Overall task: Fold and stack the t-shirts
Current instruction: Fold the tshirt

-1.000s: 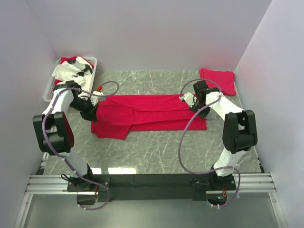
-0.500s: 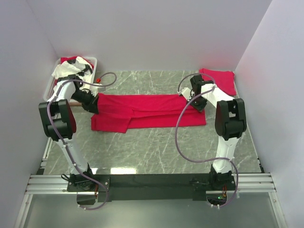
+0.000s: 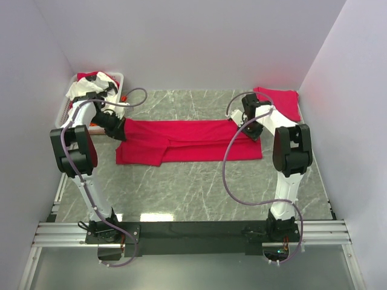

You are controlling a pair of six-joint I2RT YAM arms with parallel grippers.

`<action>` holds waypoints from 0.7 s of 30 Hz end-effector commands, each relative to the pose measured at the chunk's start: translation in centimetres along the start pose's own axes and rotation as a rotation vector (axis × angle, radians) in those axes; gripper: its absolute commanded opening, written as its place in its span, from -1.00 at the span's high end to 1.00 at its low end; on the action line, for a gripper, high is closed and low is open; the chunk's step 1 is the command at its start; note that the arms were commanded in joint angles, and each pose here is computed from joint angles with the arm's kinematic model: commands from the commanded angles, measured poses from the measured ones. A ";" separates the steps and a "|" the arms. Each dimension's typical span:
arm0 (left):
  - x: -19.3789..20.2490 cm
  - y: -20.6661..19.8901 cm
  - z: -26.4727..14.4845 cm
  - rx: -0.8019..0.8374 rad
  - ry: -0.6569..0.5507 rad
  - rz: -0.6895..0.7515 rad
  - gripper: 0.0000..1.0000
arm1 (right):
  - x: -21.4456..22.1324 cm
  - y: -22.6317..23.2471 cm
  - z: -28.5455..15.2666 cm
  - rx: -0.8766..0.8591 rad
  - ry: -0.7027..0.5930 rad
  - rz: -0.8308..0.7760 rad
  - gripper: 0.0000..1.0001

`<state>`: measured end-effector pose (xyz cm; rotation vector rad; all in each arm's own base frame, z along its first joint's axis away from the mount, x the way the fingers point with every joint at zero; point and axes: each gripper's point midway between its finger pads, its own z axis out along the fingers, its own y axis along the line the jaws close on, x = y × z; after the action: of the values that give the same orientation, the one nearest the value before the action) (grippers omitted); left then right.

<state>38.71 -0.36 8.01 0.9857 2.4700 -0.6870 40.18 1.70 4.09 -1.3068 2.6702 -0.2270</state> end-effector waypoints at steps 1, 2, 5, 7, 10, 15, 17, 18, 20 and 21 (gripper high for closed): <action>-1.4 0.6 -0.8 -0.013 -0.047 0.007 0.99 | -0.5 -2.0 -1.1 0.052 -0.014 0.025 1.00; -1.6 0.8 -0.7 -0.016 -0.048 0.011 0.99 | -0.5 -2.1 -0.8 0.048 -0.005 0.024 1.00; -1.2 1.8 0.0 -0.026 -0.038 0.001 0.99 | -0.8 -2.1 -0.2 0.035 0.007 0.027 1.00; -1.3 2.2 0.2 -0.039 -0.043 -0.005 0.99 | -0.9 -2.3 0.0 0.039 0.007 0.033 1.00; -1.7 2.9 0.6 -0.055 -0.059 -0.020 0.99 | -0.9 -2.1 0.6 0.036 0.018 0.035 1.00; -2.7 3.3 1.5 -0.057 -0.076 -0.024 0.99 | -0.8 -2.2 0.9 0.044 0.024 0.040 1.00; -3.1 3.6 1.7 -0.065 -0.079 -0.018 0.99 | -0.7 -2.3 1.1 0.047 0.030 0.043 1.00; -3.1 3.6 2.0 -0.066 -0.071 -0.016 0.99 | -0.7 -2.4 1.2 0.049 0.033 0.047 1.00; -2.9 3.8 2.4 -0.070 -0.065 -0.022 0.92 | -0.6 -2.6 1.4 0.065 0.048 0.061 0.90; -2.8 3.8 2.4 -0.071 -0.062 -0.027 0.82 | -0.8 -2.9 1.2 0.074 0.046 0.067 0.79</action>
<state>41.94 -0.70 6.09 0.8993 2.4779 -0.6598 41.66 1.46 2.52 -1.2681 2.7171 -0.2630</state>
